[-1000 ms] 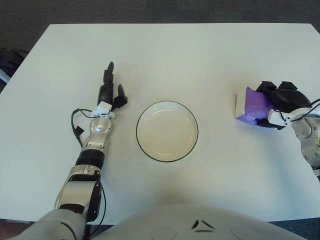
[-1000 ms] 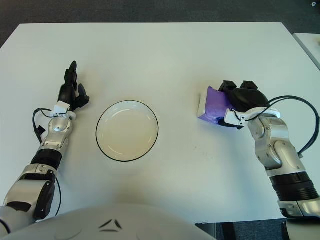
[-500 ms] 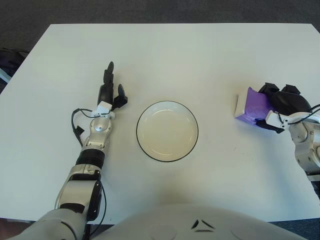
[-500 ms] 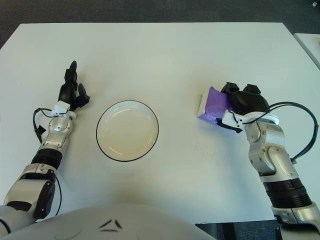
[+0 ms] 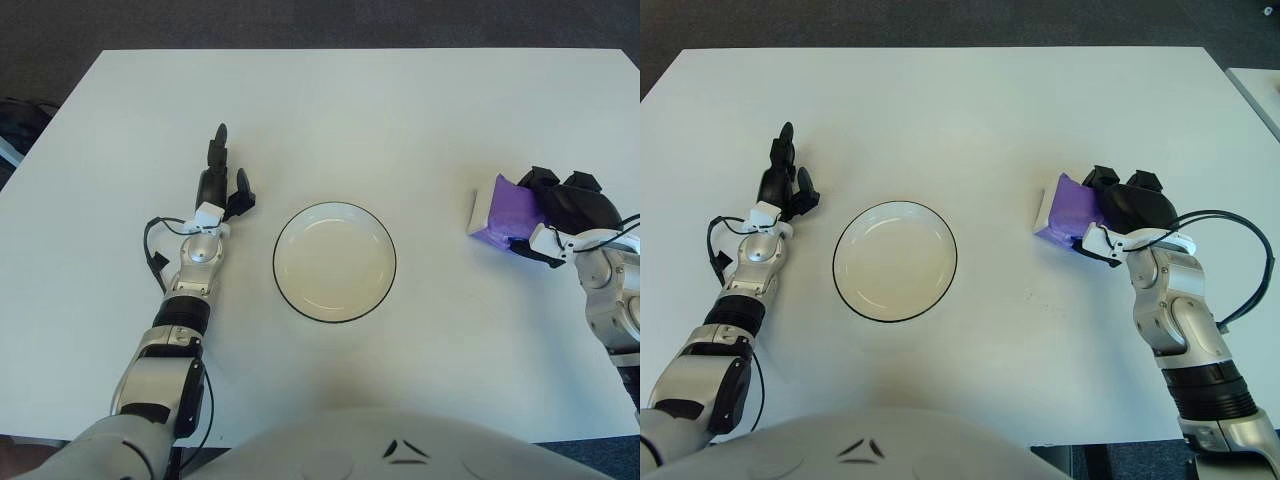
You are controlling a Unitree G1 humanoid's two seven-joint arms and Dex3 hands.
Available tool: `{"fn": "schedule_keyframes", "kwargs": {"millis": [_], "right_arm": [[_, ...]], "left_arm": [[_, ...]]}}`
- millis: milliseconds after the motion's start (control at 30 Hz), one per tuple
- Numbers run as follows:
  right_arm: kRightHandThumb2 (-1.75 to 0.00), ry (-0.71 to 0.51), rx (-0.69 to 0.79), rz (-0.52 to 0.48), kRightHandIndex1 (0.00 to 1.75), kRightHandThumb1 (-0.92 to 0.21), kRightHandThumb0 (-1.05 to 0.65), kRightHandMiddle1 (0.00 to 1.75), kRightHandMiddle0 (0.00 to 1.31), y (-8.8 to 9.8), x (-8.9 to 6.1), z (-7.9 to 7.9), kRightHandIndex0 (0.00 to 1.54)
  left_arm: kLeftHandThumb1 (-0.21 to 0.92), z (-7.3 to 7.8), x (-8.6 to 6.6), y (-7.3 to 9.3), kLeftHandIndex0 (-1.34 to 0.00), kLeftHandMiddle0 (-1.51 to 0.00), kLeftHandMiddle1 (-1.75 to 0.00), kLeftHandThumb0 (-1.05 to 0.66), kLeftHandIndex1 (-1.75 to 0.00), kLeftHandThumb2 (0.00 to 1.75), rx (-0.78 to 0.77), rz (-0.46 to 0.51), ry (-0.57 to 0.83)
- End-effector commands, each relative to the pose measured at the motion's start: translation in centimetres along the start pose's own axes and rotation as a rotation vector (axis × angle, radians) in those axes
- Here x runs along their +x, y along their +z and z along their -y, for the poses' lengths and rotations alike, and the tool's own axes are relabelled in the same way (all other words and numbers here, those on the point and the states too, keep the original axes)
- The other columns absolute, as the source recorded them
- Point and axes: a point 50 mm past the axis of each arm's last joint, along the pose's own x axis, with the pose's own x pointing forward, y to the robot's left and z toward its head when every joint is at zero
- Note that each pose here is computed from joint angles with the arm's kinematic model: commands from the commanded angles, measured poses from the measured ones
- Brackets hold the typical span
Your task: Put the tissue paper into the plate.
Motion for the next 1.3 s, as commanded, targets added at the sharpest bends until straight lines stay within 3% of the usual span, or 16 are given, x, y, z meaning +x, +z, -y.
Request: {"fn": "schedule_keyframes", "kwargs": {"millis": [0, 233, 400, 633, 967, 1267], "right_arm": [[-1.20, -0.028, 0.037, 0.022, 1.75, -0.35, -0.21, 1.75, 0.98, -0.3, 0.4, 0.3, 1.21], [-1.24, -0.108, 0.124, 0.094, 1.75, -0.33, -0.20, 1.75, 1.05, 0.7, 1.0, 2.3, 1.24], [-1.25, -0.164, 0.180, 0.166, 1.75, -0.33, -0.20, 1.75, 1.07, 3.2, 0.9, 5.2, 1.27], [-1.24, -0.232, 0.224, 0.222, 1.75, -0.34, -0.20, 1.75, 1.04, 4.8, 0.4, 7.3, 1.28], [-1.22, -0.301, 0.258, 0.294, 1.75, -0.34, -0.19, 1.75, 1.02, 7.0, 0.2, 8.9, 1.28], [-1.23, -0.273, 0.358, 0.421, 1.75, -0.33, -0.13, 1.75, 1.01, 10.0, 0.2, 9.6, 1.31]], "left_arm": [[0.92, 1.7, -5.5, -5.4, 0.00, -0.02, 0.00, -0.86, -0.06, 0.99, -0.015, -0.275, -0.036], [0.92, 1.7, -5.5, -5.5, 0.00, -0.01, 0.00, -0.86, -0.05, 0.99, -0.002, -0.279, -0.039], [0.92, 1.7, -5.5, -5.5, 0.00, 0.00, 0.00, -0.87, -0.04, 1.01, -0.001, -0.275, -0.042], [0.92, 1.8, -5.5, -5.5, 0.00, 0.00, 0.00, -0.88, -0.04, 1.01, -0.002, -0.274, -0.047], [0.92, 1.9, -5.4, -5.3, 0.00, -0.01, -0.01, -0.87, -0.06, 1.02, -0.007, -0.268, -0.050], [0.92, 1.8, -5.5, -5.3, 0.00, -0.02, -0.01, -0.86, -0.09, 1.03, 0.008, -0.265, -0.056]]}}
